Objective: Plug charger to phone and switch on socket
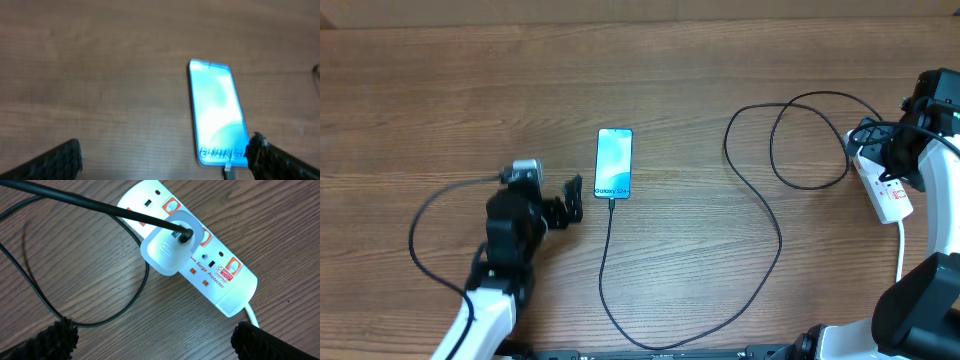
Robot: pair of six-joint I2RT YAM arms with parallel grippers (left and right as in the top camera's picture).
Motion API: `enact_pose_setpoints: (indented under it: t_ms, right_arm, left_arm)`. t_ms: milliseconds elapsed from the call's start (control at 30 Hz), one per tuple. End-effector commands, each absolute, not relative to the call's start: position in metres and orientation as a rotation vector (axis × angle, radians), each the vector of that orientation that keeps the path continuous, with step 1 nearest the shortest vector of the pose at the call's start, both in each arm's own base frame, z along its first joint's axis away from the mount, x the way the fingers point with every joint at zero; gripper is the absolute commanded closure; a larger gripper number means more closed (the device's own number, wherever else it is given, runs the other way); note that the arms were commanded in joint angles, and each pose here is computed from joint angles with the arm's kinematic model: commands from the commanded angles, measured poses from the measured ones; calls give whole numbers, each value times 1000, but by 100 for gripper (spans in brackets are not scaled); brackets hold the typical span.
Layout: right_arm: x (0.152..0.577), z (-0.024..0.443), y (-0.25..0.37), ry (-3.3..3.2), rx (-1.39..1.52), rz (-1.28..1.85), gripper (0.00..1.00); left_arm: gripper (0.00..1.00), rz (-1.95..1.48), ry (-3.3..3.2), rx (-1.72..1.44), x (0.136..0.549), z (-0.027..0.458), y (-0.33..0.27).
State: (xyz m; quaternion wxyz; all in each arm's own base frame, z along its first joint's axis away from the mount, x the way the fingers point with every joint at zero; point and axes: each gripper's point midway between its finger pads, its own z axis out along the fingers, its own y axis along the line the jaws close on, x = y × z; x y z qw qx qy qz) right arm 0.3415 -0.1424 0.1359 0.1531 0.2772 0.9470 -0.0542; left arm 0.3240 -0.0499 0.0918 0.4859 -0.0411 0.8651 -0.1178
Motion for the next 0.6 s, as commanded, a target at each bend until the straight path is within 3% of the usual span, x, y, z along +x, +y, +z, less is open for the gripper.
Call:
enact_pose_setpoints:
  t_ms: [0,567]
  right_arm:
    - [340,135,-143,2716,796,-168,0]
    - [340,135,-143,2716,796,-168,0]
  left_arm:
    - [0,-278,2020,-81,309,86,-45]
    - [1,-263,1976,-144,288,75,-27]
